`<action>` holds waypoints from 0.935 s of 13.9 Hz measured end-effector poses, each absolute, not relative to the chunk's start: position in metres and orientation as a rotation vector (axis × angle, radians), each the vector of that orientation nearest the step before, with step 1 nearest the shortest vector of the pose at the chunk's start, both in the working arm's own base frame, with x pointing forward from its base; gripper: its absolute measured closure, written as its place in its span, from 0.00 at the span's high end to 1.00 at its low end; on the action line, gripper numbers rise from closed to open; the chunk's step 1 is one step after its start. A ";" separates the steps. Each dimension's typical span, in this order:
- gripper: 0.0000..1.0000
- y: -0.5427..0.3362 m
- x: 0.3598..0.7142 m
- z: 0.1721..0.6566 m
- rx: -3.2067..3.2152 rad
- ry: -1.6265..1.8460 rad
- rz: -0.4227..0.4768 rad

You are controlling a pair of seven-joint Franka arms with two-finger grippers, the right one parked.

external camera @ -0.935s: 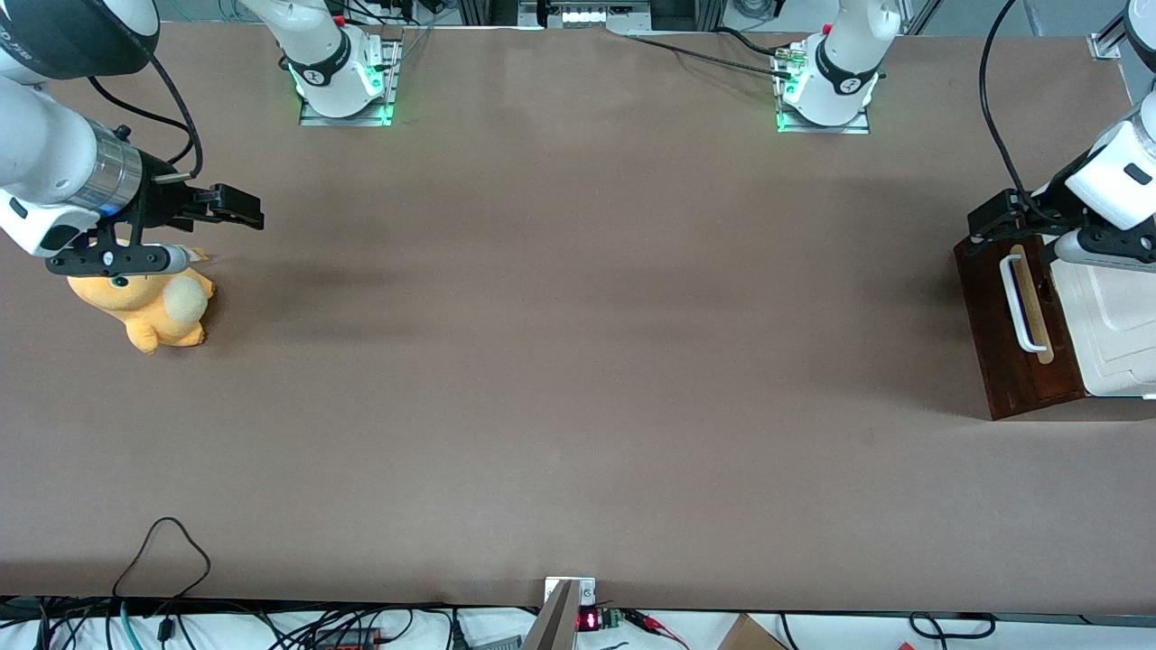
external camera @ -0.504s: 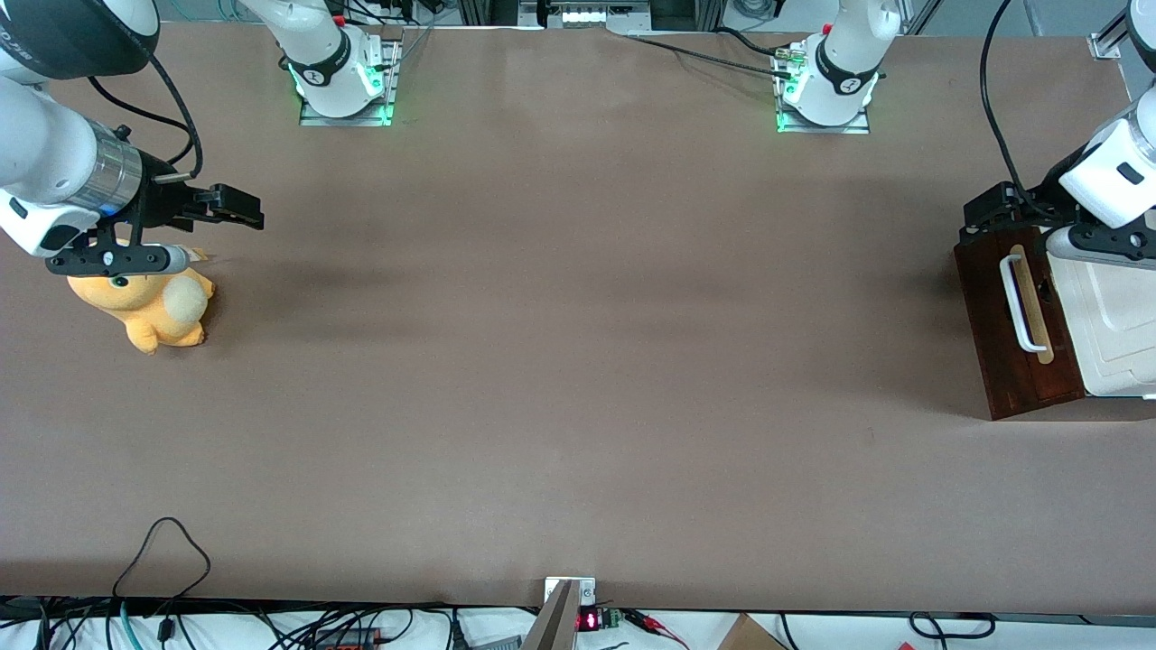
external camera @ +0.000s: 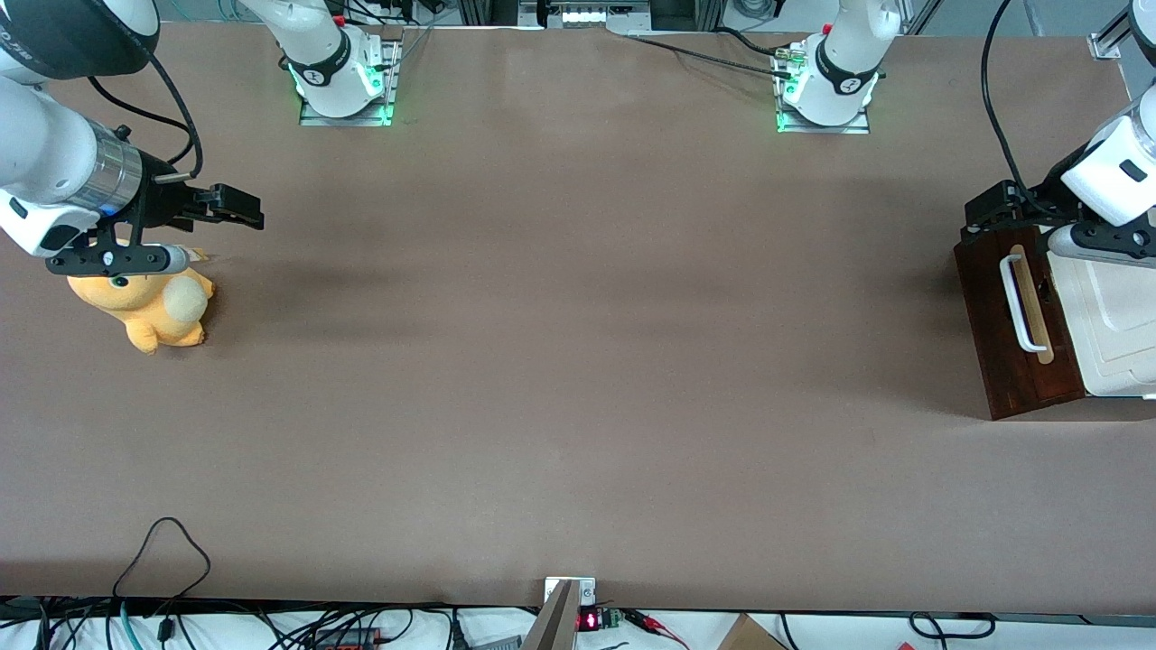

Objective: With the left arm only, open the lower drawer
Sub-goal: 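Move the left gripper down toward the white handle of the lower drawer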

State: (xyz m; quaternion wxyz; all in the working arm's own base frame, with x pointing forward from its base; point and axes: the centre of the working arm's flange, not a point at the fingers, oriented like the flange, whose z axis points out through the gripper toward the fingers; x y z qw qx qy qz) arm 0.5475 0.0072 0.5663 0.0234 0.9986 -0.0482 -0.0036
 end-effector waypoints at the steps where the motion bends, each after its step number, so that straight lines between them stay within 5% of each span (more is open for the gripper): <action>1: 1.00 0.007 0.549 0.562 3.091 -0.149 -0.023; 9: 1.00 0.019 0.566 0.478 3.185 -0.182 -0.012; 13: 0.98 0.033 0.563 0.434 3.380 -0.241 -0.096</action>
